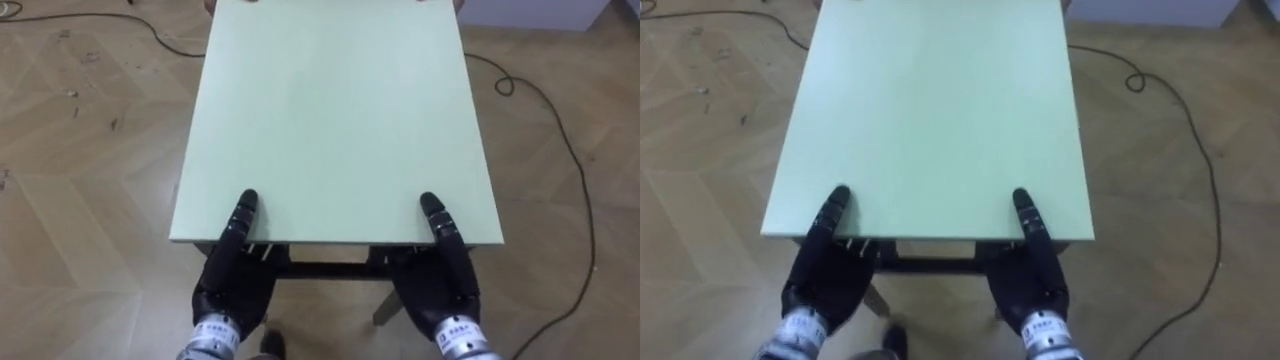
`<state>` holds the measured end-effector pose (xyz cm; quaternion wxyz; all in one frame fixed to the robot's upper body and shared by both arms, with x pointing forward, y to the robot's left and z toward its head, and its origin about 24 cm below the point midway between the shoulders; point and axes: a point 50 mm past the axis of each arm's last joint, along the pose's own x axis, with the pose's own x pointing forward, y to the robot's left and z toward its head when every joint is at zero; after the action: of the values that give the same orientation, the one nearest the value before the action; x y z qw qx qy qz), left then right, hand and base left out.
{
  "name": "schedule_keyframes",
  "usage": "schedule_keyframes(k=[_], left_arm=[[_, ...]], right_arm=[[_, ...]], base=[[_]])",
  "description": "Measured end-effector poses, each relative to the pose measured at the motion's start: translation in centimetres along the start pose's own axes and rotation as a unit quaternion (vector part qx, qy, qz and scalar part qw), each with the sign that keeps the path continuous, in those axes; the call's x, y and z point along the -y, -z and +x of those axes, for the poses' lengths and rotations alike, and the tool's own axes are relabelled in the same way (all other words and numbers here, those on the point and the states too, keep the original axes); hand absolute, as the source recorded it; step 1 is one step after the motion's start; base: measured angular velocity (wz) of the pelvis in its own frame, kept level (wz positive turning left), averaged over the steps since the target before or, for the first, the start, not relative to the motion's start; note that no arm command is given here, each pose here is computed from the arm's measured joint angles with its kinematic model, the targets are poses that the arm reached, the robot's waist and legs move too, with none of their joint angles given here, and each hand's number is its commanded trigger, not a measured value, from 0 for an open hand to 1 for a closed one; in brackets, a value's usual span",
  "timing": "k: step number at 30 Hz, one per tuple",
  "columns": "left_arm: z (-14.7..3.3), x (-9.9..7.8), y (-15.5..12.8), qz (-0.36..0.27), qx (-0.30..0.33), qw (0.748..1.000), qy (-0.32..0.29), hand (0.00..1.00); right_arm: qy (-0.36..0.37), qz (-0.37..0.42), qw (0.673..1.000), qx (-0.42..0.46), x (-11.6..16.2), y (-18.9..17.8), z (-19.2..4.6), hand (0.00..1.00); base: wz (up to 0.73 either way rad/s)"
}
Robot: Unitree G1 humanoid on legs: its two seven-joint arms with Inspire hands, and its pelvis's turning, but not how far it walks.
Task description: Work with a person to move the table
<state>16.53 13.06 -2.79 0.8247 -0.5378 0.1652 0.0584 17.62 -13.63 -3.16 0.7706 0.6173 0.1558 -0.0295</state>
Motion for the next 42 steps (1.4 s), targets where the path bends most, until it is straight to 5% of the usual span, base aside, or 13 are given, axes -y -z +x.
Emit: schedule_keyframes(k=[16, 42], left_arm=[[0.9, 1.7, 0.7, -0.01, -0.008, 1.0, 0.02, 1.0], [1.1, 0.4, 0.7, 0.016, -0.023, 1.0, -0.002, 1.0]], right_arm=[[-0.015, -0.034, 0.999, 0.026, -1.1, -1.6, 0.3, 1.0], [0.027, -0.012, 0.999, 0.023, 0.6, -0.6, -0.6, 1.0]], base=[[0.2], [0.05]])
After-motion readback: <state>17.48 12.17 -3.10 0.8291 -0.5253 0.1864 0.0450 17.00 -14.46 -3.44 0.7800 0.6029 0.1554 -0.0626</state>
